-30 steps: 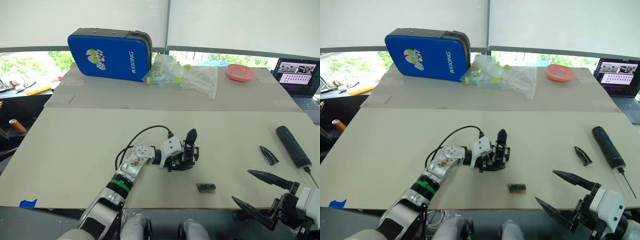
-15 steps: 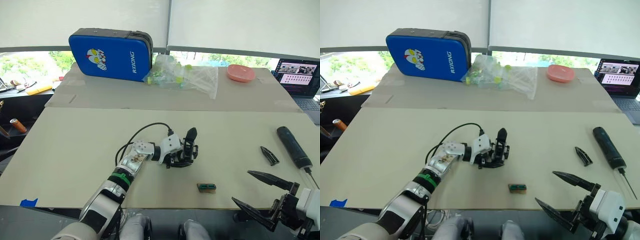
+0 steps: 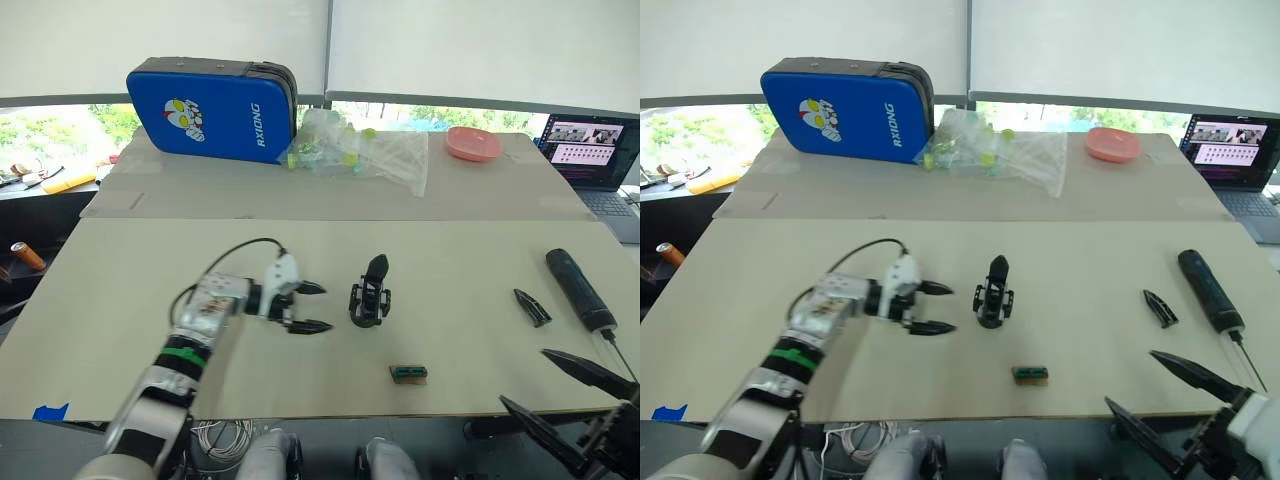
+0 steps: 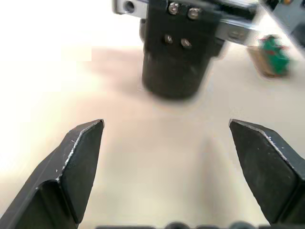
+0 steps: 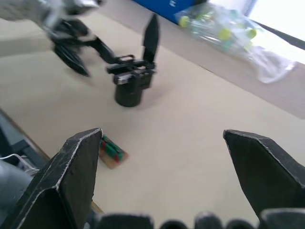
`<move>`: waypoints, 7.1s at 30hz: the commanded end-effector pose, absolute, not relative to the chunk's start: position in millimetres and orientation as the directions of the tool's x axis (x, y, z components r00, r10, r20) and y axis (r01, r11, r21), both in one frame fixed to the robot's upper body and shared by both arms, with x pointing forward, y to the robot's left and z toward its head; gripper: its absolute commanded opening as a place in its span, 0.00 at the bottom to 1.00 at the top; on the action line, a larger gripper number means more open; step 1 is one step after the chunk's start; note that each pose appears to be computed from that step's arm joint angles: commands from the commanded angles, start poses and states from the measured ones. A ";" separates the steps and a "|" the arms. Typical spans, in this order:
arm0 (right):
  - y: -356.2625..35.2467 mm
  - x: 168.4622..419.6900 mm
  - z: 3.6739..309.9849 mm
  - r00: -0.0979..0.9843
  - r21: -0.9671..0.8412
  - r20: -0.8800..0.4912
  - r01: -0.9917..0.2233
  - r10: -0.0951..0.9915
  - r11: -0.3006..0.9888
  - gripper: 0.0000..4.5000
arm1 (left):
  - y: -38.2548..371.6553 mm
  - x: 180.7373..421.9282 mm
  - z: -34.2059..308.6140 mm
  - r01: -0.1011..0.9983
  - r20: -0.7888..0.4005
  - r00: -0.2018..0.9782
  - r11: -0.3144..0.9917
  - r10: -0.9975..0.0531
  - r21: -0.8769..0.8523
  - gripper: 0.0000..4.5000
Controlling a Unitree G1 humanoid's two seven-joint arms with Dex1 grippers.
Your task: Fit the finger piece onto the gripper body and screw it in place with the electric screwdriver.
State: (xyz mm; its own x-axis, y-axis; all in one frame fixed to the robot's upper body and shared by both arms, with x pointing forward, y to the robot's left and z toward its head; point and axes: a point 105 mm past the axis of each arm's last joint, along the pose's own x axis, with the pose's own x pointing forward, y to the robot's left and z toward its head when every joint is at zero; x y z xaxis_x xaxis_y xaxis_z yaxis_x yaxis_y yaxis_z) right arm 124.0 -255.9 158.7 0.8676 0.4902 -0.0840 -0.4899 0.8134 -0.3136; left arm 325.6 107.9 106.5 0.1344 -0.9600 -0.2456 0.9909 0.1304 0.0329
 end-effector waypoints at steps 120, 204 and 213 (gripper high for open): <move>-367.2 326.1 141.5 0.901 -0.072 -0.434 -0.030 -0.005 0.997 0.25 | 107.8 297.5 210.1 0.974 0.062 0.179 0.186 -0.982 0.133 1.00; -109.8 242.7 239.3 0.418 0.143 -0.254 -0.875 0.872 0.462 0.99 | 4.4 297.5 265.2 0.934 0.012 -0.354 -0.354 -0.935 -0.043 0.00; -95.4 245.8 245.9 0.432 0.192 -0.202 -0.863 0.879 0.468 0.99 | 4.7 292.9 260.1 0.929 -0.006 -0.367 -0.366 -0.930 -0.059 0.00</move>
